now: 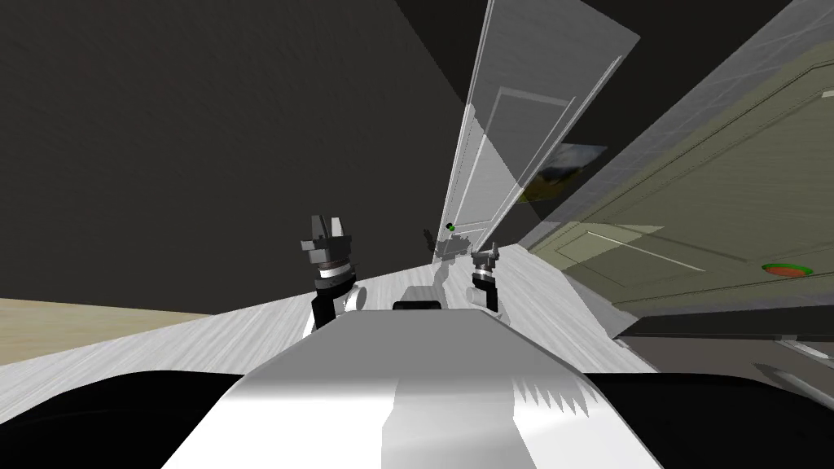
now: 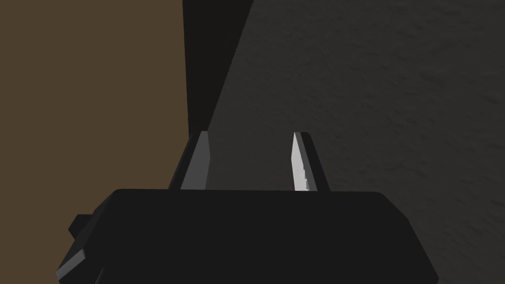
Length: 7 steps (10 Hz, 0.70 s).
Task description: Pull the door open
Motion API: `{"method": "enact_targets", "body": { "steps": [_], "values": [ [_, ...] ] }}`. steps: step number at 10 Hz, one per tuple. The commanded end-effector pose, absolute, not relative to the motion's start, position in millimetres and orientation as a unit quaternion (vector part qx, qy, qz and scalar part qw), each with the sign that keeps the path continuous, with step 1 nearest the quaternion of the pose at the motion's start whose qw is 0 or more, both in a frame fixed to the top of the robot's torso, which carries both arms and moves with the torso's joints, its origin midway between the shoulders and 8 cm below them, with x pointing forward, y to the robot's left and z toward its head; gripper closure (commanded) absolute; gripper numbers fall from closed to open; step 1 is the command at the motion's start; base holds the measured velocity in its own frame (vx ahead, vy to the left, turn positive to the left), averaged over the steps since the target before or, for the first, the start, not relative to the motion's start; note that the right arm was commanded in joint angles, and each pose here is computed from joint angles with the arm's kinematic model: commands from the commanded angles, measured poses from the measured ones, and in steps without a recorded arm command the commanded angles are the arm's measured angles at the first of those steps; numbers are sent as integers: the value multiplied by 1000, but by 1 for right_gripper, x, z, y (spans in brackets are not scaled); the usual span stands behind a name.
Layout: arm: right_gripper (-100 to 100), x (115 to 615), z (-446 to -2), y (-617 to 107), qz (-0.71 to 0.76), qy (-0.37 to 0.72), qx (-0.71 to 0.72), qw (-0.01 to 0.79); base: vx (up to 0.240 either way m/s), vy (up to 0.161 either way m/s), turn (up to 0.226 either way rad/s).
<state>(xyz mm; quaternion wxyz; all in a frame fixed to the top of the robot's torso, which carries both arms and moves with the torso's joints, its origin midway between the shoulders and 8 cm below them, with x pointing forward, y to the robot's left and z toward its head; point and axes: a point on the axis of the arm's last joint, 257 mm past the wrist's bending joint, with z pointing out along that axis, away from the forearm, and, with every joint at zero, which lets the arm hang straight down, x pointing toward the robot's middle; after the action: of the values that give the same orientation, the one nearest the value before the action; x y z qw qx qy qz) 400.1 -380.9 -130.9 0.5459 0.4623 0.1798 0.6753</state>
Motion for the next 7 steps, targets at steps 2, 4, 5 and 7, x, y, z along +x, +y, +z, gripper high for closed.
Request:
{"method": "enact_targets", "body": {
  "steps": [2, 4, 5, 7],
  "values": [
    [-100, 405, -146, -391, 682, 161, 482, 526, 23, -130, 231],
    [-100, 408, -158, -399, 686, 146, 496, 512, 23, -122, 194],
    [-100, 409, -165, -403, 688, 138, 503, 504, 23, -137, 182],
    [-100, 411, -177, -410, 691, 121, 517, 490, 22, -130, 215]
  ]
}}
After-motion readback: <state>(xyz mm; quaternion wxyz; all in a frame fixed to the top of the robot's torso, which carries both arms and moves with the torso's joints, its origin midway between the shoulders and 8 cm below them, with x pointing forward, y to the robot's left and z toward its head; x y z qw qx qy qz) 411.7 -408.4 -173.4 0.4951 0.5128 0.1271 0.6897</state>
